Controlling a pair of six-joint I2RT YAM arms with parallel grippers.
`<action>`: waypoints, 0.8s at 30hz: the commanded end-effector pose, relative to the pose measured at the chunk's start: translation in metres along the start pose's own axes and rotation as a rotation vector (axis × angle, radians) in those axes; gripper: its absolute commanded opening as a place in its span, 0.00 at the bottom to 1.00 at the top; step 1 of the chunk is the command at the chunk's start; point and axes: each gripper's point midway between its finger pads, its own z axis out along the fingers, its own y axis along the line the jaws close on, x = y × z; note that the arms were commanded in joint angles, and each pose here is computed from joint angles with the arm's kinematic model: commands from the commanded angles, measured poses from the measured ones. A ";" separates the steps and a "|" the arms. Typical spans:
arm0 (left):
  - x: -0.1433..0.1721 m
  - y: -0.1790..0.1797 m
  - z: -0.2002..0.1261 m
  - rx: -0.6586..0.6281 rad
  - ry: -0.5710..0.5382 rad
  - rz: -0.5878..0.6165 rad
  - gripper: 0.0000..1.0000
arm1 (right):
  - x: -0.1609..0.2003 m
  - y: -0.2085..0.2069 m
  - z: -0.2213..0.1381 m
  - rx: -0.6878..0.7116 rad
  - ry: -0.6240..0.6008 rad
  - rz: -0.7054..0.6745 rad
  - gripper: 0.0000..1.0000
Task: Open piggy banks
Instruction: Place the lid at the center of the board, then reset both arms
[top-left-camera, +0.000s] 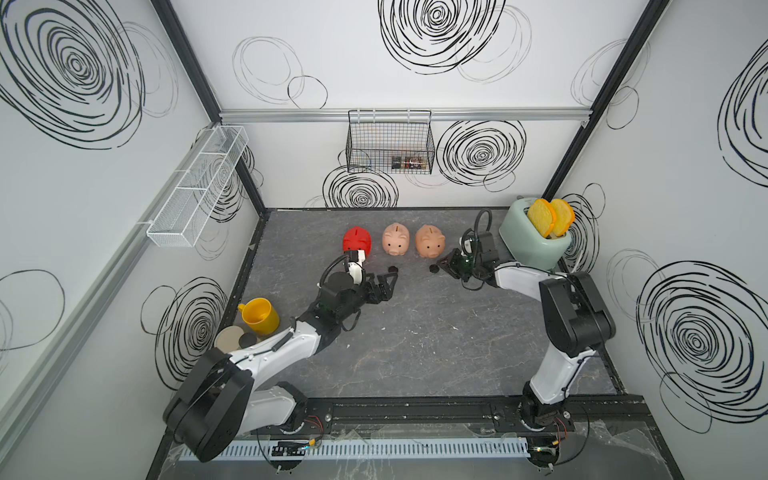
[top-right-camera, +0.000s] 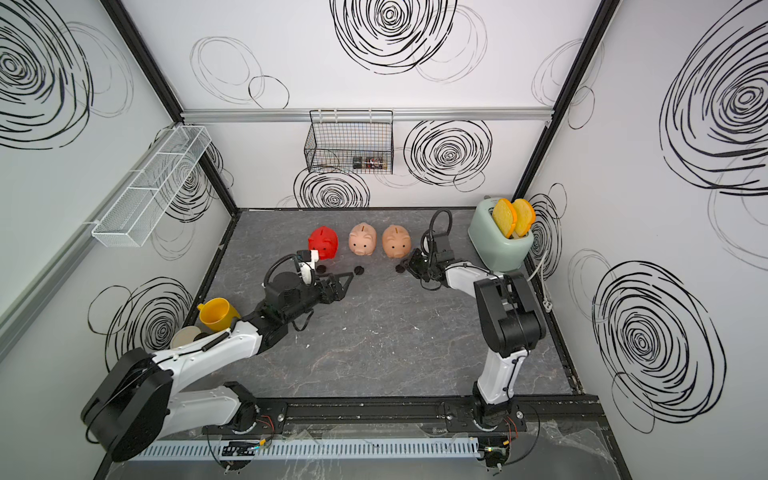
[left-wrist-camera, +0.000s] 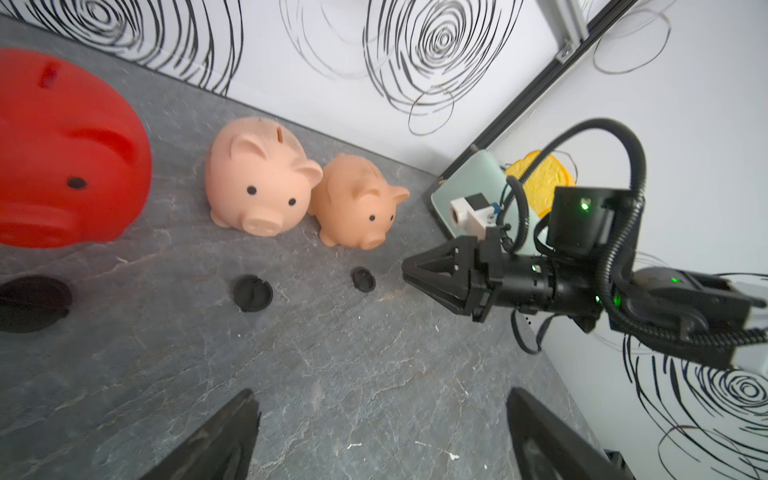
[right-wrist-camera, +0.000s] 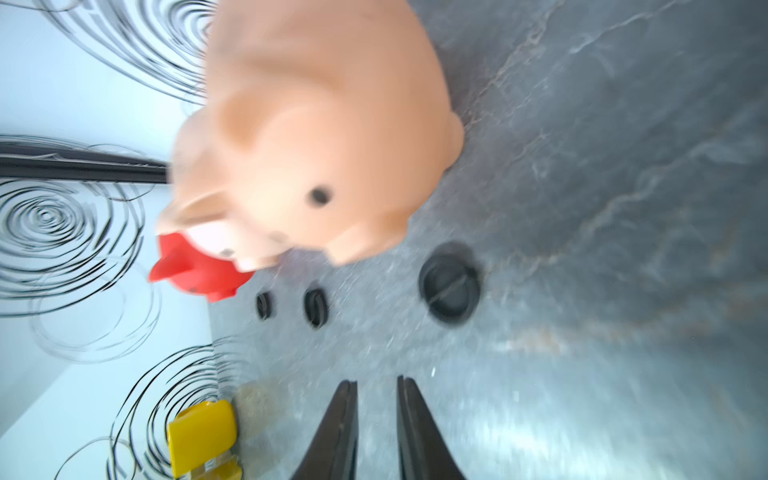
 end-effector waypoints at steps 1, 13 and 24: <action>0.002 0.011 -0.015 -0.049 -0.009 -0.016 0.96 | 0.006 -0.002 -0.025 0.020 -0.049 -0.073 0.27; -0.023 0.052 -0.088 -0.171 -0.291 -0.003 0.96 | -0.001 -0.023 -0.124 0.024 -0.303 -0.258 0.49; -0.052 0.100 -0.118 -0.369 -0.485 0.103 0.96 | -0.032 -0.076 -0.162 0.111 -0.491 -0.187 0.75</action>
